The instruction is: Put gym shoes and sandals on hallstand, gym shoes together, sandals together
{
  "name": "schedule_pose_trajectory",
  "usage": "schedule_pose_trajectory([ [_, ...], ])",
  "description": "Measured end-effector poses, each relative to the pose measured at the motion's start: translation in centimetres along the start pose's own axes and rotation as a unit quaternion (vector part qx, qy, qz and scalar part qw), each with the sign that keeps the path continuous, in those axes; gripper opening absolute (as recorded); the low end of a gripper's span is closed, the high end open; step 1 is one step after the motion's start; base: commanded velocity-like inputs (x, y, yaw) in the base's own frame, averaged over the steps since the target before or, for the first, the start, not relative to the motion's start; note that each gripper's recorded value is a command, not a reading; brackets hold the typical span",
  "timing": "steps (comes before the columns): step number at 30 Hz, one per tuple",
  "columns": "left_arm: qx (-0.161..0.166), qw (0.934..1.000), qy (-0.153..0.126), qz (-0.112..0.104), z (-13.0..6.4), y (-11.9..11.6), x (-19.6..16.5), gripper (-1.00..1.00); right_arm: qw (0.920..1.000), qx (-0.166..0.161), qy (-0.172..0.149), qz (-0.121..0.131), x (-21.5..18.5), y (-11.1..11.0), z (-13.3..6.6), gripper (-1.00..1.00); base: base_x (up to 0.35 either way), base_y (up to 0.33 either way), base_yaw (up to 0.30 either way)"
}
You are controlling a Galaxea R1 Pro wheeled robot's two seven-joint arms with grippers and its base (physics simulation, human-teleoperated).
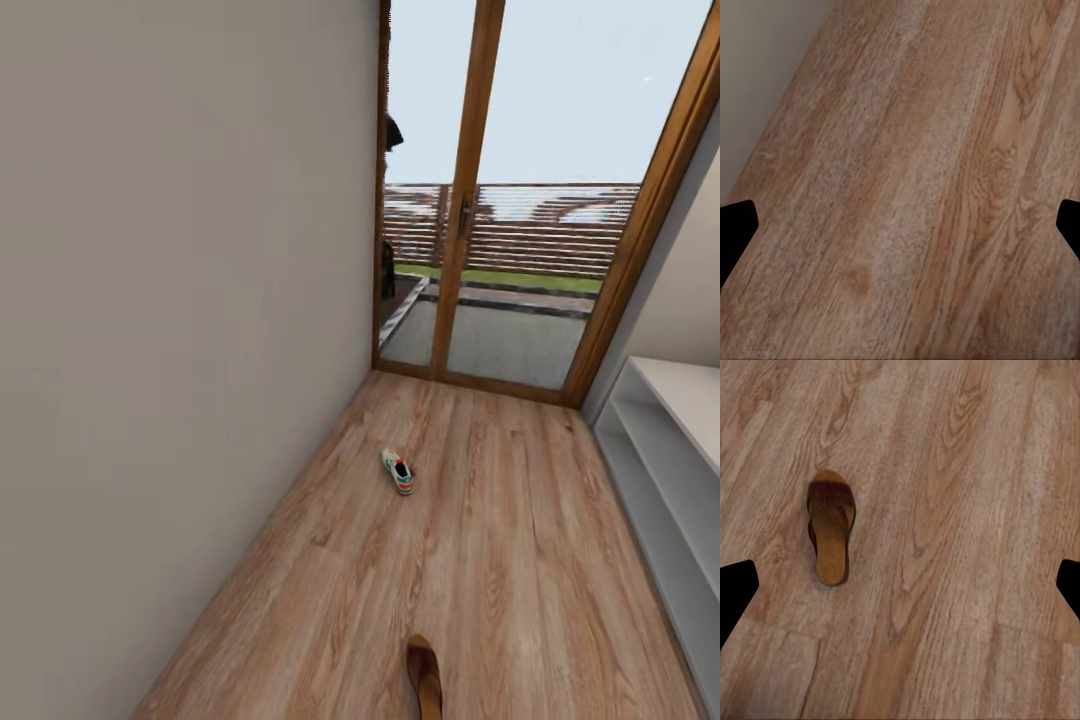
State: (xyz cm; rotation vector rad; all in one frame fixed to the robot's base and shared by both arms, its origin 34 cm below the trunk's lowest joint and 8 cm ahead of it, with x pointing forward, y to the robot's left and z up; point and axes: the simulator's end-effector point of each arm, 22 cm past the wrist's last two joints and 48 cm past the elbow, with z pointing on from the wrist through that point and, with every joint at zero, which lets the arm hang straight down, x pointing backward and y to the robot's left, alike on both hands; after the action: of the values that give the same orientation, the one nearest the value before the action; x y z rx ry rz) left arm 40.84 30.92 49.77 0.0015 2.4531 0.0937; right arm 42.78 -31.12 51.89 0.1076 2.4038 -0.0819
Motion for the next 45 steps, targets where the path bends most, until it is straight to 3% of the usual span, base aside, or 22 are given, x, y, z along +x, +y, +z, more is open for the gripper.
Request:
schedule_pose_trajectory([
  [11,0.000,1.0000,0.000,0.000,0.0,0.1,0.0,1.00,1.0000,0.000,0.000,0.000,0.0,0.0,0.0,1.00,0.253,-0.002,0.000],
  [37,0.000,1.0000,0.001,-0.002,0.0,0.1,0.0,1.00,1.0000,-0.001,0.000,-0.001,0.0,0.1,0.0,1.00,0.008,0.000,0.000],
  [45,0.001,1.0000,0.000,-0.001,1.0,-0.1,0.9,1.00,1.0000,-0.001,0.000,-0.001,1.0,0.1,1.0,1.00,0.000,0.000,0.000],
])
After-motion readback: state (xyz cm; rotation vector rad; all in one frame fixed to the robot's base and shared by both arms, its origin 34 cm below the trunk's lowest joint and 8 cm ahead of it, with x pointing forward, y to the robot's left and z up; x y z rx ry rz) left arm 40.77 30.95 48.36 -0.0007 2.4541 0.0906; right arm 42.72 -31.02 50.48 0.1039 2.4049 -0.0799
